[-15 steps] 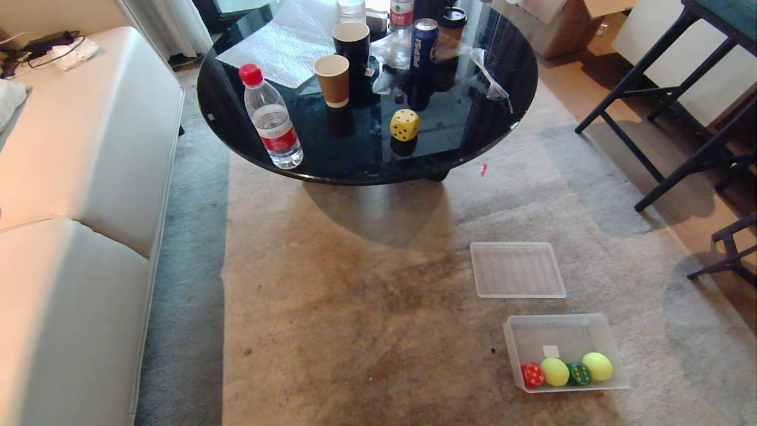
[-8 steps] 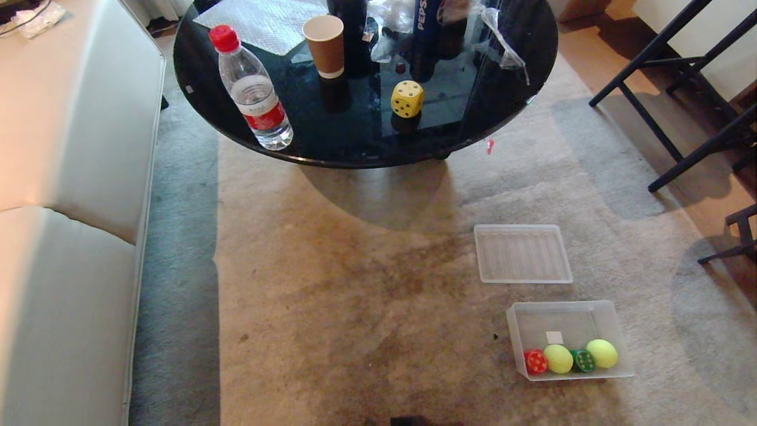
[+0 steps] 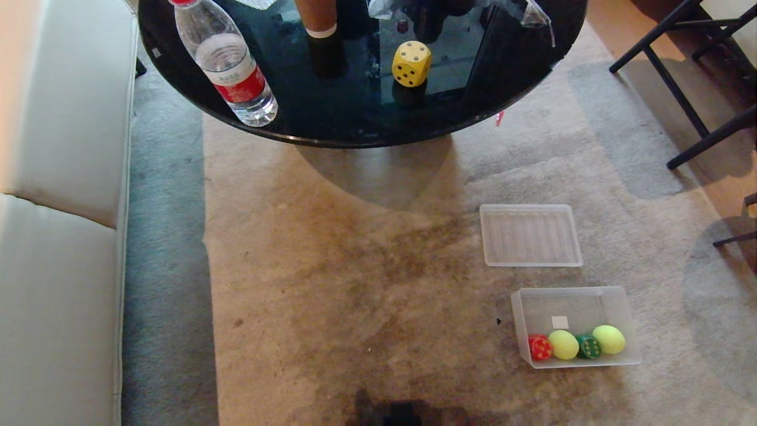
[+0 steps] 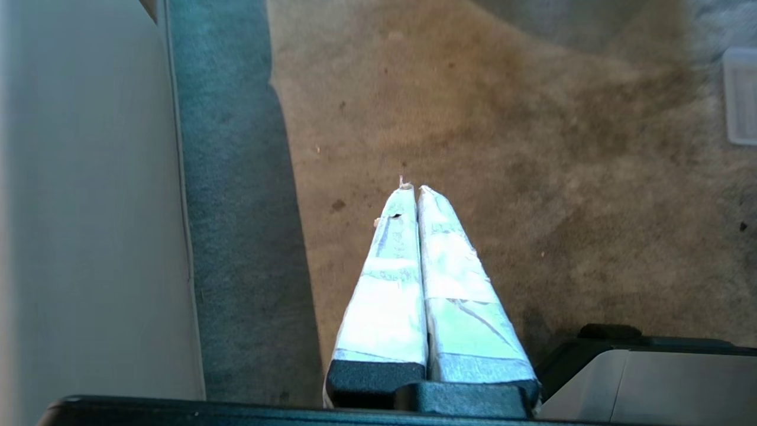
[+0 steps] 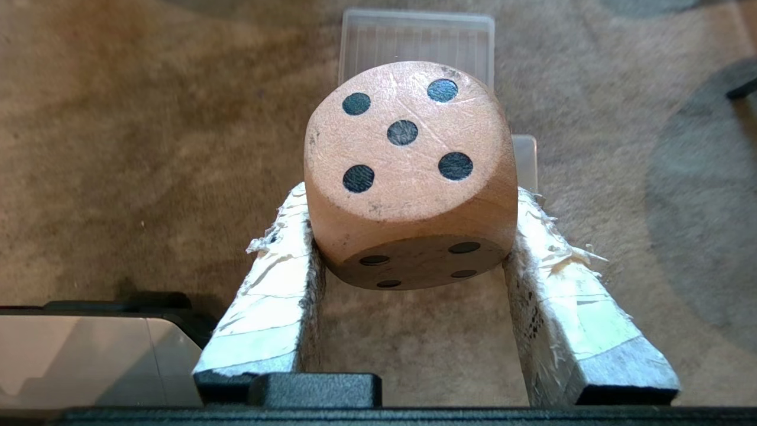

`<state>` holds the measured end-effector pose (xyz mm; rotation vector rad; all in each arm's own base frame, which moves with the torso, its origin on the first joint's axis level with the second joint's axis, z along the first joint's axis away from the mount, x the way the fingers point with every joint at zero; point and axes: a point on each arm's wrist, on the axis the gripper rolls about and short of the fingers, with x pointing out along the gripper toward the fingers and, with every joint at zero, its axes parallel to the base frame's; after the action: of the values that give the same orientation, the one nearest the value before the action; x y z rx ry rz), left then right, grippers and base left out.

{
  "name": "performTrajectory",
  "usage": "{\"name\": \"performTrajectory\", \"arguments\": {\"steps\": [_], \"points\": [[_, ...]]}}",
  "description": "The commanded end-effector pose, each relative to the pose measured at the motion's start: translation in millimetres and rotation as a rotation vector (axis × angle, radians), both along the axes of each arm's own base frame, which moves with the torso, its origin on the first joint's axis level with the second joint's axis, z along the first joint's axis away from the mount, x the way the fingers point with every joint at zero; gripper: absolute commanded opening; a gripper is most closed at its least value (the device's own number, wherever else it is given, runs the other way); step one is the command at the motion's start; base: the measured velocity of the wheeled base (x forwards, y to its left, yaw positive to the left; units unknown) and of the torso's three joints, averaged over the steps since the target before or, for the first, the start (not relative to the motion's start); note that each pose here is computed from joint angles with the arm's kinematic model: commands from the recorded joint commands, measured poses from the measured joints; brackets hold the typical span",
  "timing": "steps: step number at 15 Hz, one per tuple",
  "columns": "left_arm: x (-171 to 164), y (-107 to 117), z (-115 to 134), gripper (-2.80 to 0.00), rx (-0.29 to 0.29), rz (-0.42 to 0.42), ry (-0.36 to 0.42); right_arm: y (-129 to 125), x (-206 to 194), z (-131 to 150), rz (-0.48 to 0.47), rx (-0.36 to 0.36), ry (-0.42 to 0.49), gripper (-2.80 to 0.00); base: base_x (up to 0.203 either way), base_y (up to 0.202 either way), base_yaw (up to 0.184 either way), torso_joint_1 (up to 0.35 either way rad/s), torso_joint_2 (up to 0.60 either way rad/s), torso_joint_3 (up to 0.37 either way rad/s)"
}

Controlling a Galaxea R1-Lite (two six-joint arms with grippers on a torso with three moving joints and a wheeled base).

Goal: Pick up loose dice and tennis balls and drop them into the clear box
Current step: Put the toys in the box

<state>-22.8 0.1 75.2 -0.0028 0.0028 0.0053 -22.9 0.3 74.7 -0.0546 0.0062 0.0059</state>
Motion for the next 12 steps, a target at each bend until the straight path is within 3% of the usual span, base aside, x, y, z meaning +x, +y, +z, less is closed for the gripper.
{"name": "performTrajectory", "arguments": {"steps": [1,12], "points": [[0.0,0.0,0.0,-2.8,0.0,0.001,0.0,0.0,0.2,-0.9,0.0,-0.001,0.003,-2.8,0.0,0.0,0.0,0.001,0.0,-0.191],[0.0,0.0,0.0,-2.8,0.0,0.001,0.0,0.0,0.3,-0.8,0.0,-0.001,0.004,-2.8,0.0,0.0,0.0,0.004,0.0,-0.195]]}}
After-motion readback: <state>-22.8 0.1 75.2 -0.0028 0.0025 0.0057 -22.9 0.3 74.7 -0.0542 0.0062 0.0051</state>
